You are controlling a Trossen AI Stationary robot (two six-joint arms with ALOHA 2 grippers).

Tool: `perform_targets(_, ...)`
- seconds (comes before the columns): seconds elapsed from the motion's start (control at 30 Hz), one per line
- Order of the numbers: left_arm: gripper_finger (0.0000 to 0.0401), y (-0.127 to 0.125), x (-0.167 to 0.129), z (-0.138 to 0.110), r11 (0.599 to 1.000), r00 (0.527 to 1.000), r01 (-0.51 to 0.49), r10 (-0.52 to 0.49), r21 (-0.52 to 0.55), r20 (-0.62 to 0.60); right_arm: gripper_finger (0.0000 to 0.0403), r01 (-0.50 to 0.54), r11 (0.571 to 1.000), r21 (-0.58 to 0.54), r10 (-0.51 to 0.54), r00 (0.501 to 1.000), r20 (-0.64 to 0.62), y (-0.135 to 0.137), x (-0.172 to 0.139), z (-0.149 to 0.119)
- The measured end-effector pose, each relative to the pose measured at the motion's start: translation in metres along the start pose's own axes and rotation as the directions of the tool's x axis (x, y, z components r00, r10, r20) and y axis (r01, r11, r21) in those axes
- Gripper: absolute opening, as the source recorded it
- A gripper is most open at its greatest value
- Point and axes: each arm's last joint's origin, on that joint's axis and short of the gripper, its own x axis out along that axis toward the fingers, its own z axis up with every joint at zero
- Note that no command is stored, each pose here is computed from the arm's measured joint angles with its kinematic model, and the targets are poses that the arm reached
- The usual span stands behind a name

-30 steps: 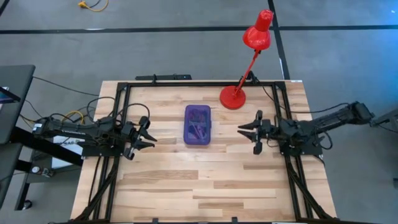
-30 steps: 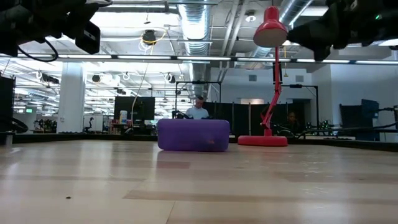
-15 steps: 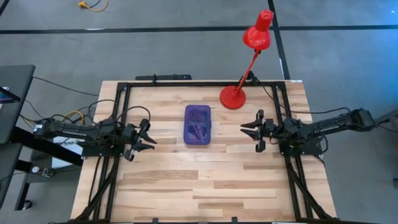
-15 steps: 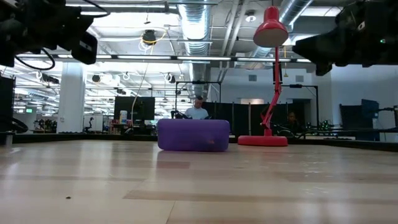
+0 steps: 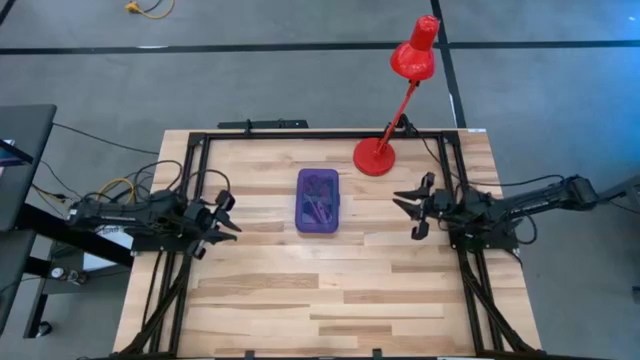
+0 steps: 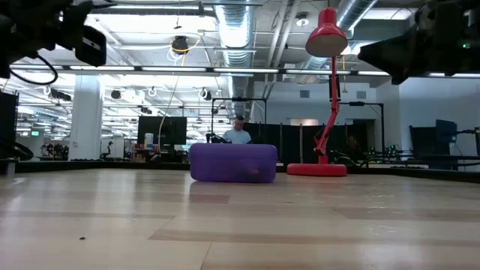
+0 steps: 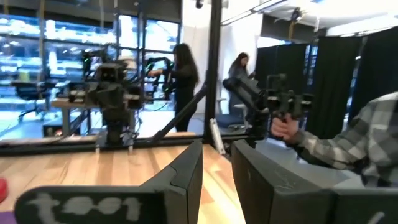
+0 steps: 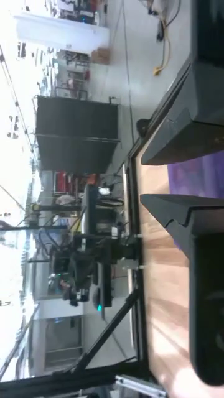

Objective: Pick & place school supplies into a supply box
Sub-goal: Return to Home Position

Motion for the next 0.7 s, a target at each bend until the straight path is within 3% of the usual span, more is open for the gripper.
perform_targets(0.23, 0.0073, -0.005, -0.007, 0.009, 0.998, 0.998, 0.062, -0.062, 0.002, 0.014, 0.0082, -0.012, 1.0, 0.027, 0.013, 1.0, -0.023, -0.005, -0.013, 0.0)
perform_targets(0.53, 0.0073, -0.005, -0.007, 0.009, 0.999, 0.999, 0.036, -0.036, 0.004, -0.008, 0.0082, -0.03, 0.999, 0.02, 0.029, 0.999, 0.027, -0.01, -0.027, 0.005)
perform_targets(0.7, 0.0073, -0.005, -0.007, 0.008, 0.999, 0.999, 0.038, -0.038, 0.005, -0.012, 0.0082, -0.04, 0.999, 0.002, 0.04, 0.999, -0.014, -0.012, -0.031, 0.009)
